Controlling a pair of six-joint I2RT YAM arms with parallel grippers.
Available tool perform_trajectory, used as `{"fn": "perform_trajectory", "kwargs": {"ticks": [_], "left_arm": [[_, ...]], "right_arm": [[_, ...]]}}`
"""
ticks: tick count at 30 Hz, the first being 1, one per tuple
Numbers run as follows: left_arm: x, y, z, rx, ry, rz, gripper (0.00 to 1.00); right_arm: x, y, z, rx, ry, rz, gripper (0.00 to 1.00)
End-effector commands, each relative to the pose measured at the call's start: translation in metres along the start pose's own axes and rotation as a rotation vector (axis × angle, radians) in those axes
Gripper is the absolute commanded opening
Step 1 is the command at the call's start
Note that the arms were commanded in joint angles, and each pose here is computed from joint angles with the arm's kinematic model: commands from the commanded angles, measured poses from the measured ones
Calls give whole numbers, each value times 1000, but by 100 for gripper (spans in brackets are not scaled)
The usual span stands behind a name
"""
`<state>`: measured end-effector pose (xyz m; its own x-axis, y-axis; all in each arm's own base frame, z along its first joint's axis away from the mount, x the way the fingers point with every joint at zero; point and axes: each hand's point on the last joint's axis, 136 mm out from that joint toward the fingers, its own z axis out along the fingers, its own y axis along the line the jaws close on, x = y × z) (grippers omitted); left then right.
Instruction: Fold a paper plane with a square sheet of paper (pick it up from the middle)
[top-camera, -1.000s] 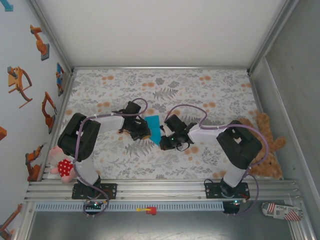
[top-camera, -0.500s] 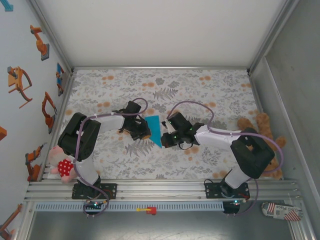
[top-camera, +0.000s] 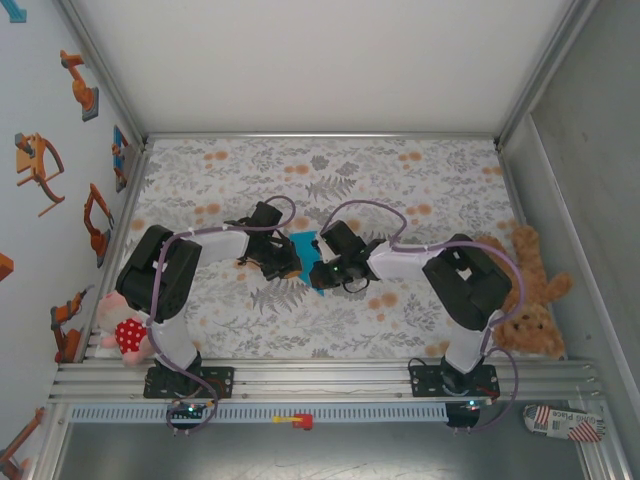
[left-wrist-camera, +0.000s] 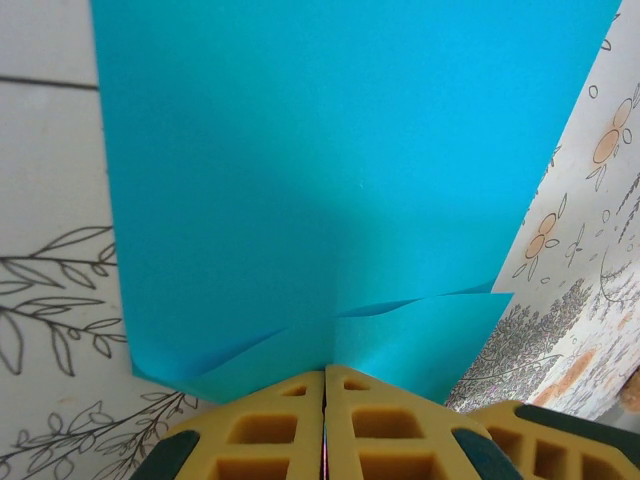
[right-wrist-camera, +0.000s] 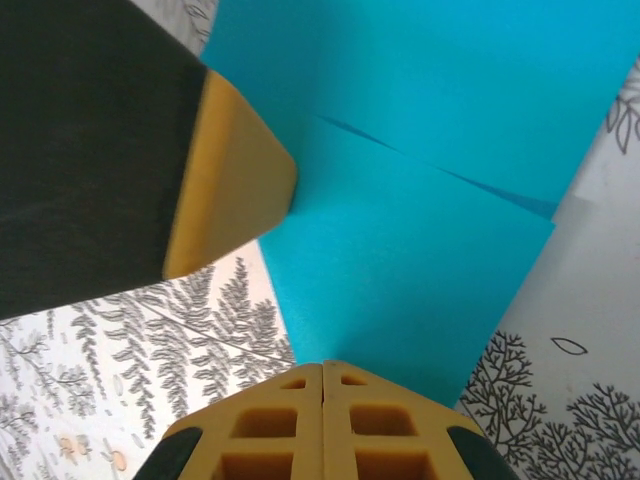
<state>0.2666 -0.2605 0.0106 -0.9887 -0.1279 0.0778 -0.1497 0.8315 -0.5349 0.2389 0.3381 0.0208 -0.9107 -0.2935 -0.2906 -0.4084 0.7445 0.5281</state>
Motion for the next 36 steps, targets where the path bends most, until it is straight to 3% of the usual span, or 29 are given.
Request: {"fn": "perform_trajectory", "kwargs": {"ticks": [1,9,21,31,36], "left_arm": [[-5,24,4,-89,-20,-14,10],[-20,27,-4,-81,-67,43,11],[-57,63,-26,-122,-152,28,14],[-66,-1,-81,62,-323,107,16],[-48,-34,-57,153,-266,155,16]], "right_arm": [[3,-9,3,40,26,28,0],[39,-44,7,171,133,79,0],[52,-59,8,250,181,146,0],[20,-47,9,210,98,153,0],[-3,-40,12,160,50,163,0]]}}
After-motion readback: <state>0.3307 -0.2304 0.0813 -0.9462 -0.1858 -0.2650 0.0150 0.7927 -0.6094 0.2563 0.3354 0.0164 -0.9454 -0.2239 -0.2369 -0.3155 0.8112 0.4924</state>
